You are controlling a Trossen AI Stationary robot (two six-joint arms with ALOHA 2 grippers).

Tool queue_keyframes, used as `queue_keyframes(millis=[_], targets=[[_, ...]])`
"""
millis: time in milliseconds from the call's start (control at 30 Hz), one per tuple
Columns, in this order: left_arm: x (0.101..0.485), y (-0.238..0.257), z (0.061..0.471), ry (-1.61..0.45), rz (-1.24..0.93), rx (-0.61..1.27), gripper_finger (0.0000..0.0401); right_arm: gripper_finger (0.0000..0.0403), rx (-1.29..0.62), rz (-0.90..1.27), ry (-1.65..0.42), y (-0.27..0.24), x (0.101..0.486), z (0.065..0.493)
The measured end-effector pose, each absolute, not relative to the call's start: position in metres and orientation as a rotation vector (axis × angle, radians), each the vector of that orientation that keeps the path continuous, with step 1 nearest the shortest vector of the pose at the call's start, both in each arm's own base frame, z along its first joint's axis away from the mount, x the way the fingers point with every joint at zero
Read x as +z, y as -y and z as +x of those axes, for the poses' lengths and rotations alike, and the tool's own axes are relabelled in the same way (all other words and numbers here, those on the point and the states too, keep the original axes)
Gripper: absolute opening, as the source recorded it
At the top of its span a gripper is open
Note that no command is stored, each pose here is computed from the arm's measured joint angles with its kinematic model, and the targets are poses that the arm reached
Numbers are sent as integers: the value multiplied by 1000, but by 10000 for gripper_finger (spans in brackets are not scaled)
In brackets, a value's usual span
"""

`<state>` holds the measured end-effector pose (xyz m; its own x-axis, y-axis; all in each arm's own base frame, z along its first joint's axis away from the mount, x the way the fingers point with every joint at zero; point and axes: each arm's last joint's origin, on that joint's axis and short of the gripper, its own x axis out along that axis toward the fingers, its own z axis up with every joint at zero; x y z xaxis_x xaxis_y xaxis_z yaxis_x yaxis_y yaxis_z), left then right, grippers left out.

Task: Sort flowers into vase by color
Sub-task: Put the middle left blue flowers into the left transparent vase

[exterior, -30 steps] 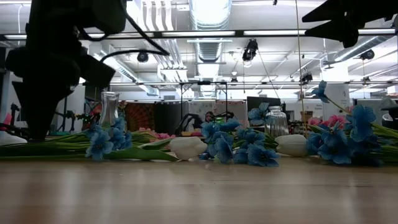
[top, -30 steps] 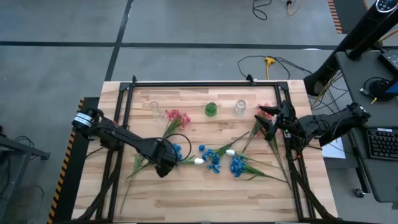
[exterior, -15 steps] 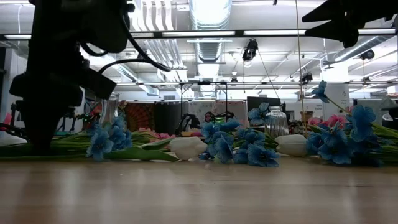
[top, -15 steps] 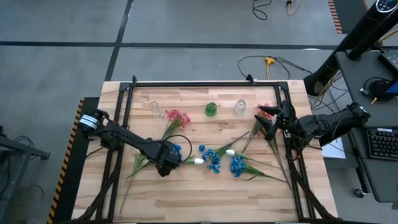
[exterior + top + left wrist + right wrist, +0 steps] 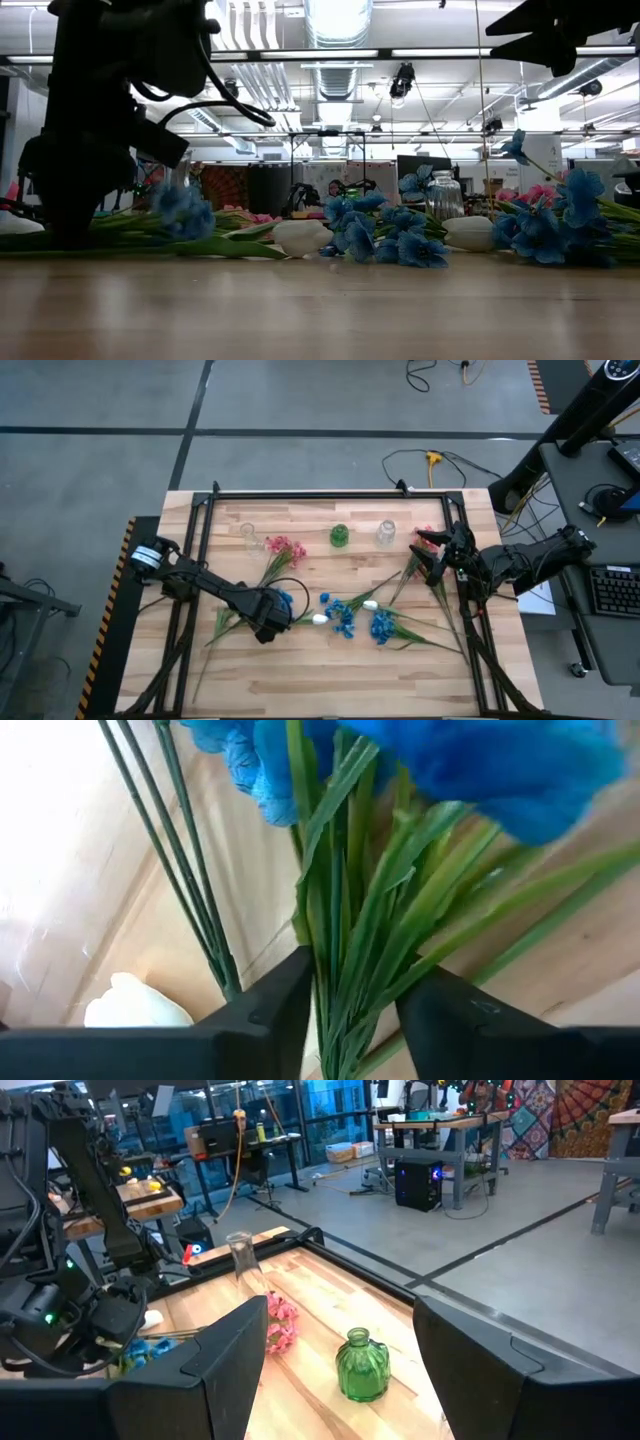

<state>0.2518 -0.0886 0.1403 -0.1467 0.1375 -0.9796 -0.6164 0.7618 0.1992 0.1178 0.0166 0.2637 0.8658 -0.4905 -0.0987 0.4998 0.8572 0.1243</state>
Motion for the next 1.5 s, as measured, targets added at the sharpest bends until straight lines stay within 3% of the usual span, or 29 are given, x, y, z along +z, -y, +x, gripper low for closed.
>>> queue_keyframes(millis=[400,700,1000,1500], targets=[[143,89,252,-1580,-415,700,14,242,-521,149,-64,-17,264,118],[192,91,261,-1435,-379,591,2,242,-521,148,-65,-17,263,118],[271,79,249,-1074,-285,512,1,242,-520,148,-66,-17,263,118],[363,42,224,-324,51,623,1,242,-521,147,-68,-17,262,118]])
